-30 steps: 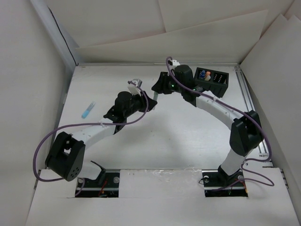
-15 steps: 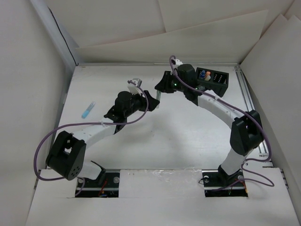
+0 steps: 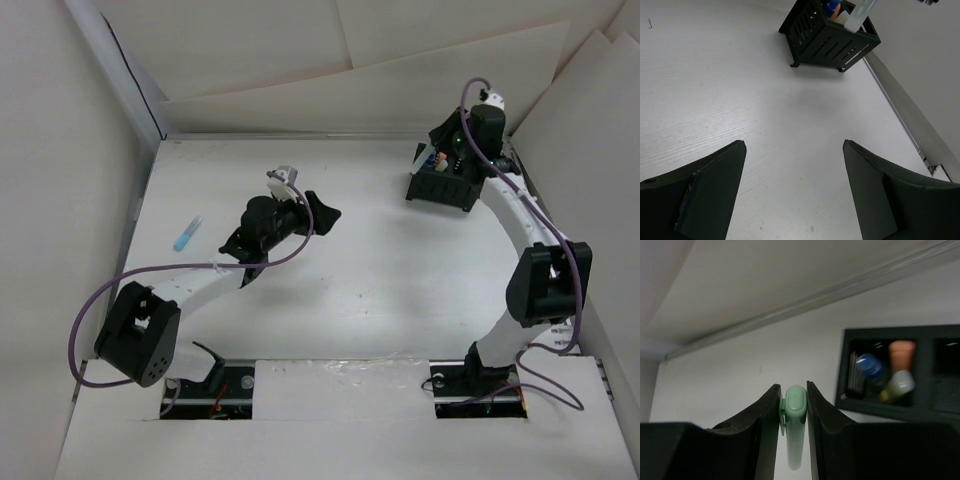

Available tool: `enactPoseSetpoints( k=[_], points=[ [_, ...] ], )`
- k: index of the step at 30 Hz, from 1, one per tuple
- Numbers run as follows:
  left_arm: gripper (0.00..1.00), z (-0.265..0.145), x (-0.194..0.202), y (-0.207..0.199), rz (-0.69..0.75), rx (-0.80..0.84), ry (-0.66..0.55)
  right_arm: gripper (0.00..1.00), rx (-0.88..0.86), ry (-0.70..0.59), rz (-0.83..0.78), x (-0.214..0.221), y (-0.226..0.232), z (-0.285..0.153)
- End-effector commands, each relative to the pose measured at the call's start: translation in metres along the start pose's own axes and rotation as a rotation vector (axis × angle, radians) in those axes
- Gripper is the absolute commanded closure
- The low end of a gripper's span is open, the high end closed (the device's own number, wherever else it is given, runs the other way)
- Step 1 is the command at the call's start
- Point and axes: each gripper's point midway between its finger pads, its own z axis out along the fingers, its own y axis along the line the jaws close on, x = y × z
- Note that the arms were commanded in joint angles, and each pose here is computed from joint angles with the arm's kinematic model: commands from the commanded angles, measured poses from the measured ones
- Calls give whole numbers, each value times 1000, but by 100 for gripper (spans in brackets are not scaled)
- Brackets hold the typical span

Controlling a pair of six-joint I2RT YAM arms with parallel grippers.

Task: Sort the stationery into containers
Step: Place the pen in the storage box.

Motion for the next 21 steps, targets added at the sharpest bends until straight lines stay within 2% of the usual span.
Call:
enactPoseSetpoints(
  k=[1,4,12,21],
  points=[
    [24,-5,-8,-4,-2,17,-54,94,147,-260,24,-83,-21,-12],
    [24,-1,-2,-1,-4,21,-37,94,226,-319,-14,-103,-39,0],
    [24,-2,1,-4,18,44,-34,94,288,-358,-82,-128,-47,39],
    [24,-1,6,0,16,38,-25,95,398,-342,-219,-110,-50,63]
  ],
)
